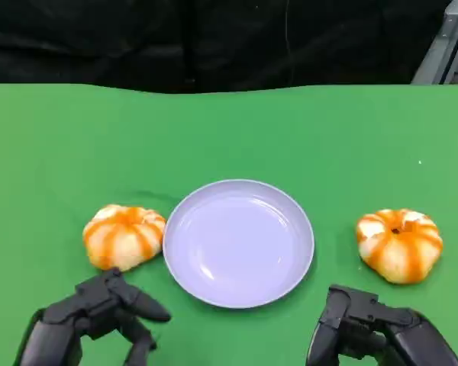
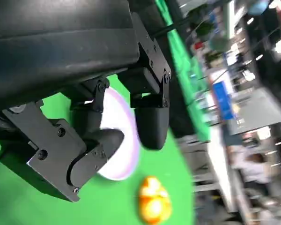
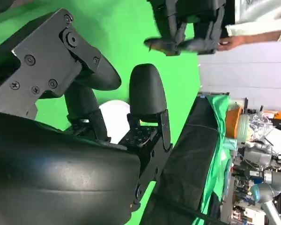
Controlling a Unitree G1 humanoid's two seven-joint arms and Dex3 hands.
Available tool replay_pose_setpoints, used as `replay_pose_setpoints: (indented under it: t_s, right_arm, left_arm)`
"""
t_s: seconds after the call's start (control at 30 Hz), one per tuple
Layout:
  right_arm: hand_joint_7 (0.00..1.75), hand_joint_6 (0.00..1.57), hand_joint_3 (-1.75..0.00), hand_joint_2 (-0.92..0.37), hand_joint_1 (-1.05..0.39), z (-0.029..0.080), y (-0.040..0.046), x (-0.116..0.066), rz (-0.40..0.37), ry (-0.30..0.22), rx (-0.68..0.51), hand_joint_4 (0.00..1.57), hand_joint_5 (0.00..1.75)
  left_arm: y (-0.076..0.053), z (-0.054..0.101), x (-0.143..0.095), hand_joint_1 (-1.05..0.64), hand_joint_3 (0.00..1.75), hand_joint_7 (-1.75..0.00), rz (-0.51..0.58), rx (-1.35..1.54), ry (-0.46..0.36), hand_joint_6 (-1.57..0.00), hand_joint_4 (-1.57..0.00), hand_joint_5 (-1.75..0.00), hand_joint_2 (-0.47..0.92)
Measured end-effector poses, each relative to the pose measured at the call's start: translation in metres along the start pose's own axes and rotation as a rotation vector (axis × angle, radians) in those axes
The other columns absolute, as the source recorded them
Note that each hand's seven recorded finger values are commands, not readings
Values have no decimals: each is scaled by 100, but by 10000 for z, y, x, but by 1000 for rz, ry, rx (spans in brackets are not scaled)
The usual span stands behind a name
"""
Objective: Grasp the bread from the table and place it into the plate.
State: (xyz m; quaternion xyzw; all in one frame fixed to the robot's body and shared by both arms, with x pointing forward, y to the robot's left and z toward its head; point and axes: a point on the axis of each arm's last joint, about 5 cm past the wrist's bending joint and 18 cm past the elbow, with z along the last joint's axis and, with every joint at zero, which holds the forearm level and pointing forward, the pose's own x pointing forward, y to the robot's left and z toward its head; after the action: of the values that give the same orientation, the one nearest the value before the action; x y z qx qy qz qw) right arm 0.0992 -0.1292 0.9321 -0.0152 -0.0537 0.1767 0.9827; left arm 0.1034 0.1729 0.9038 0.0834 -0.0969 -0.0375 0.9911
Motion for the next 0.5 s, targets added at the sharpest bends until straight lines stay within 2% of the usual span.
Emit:
replay_pose_setpoints:
  t_s: [0.07, 0.1, 0.17, 0.2, 0.4, 0.5]
  right_arm:
    - [152, 68, -141, -32, 2, 0, 2, 1, -1, 0, 1, 68, 172]
    - [153, 68, -142, -32, 1, 0, 3, 1, -1, -1, 2, 69, 173]
    - [153, 67, -142, -32, 1, 3, 5, 2, -3, -2, 3, 69, 173]
    - [153, 67, -142, -33, 1, 6, 6, 2, -3, -3, 4, 68, 173]
    - [153, 67, -140, -33, 0, 20, 17, -4, -6, -7, 15, 69, 173]
    - [153, 67, -138, -33, -2, 21, 31, -17, -11, -1, 21, 68, 172]
  left_arm:
    - [23, 23, 23, -18, 70, -41, -19, 59, 30, -59, -45, -90, 64]
    - [33, 34, 37, -24, 52, -30, -22, 80, 40, -54, -34, -88, 72]
    - [49, 79, 83, -32, 23, -16, -41, 164, 60, -50, -23, -87, 86]
    - [63, 104, 117, -34, 18, -13, -52, 221, 70, -49, -21, -87, 89]
    - [89, 246, 394, -49, 17, -4, -93, 532, 88, -38, -10, -81, 92]
    - [84, 300, 513, -51, 17, -1, -127, 679, 98, -33, -2, -68, 92]
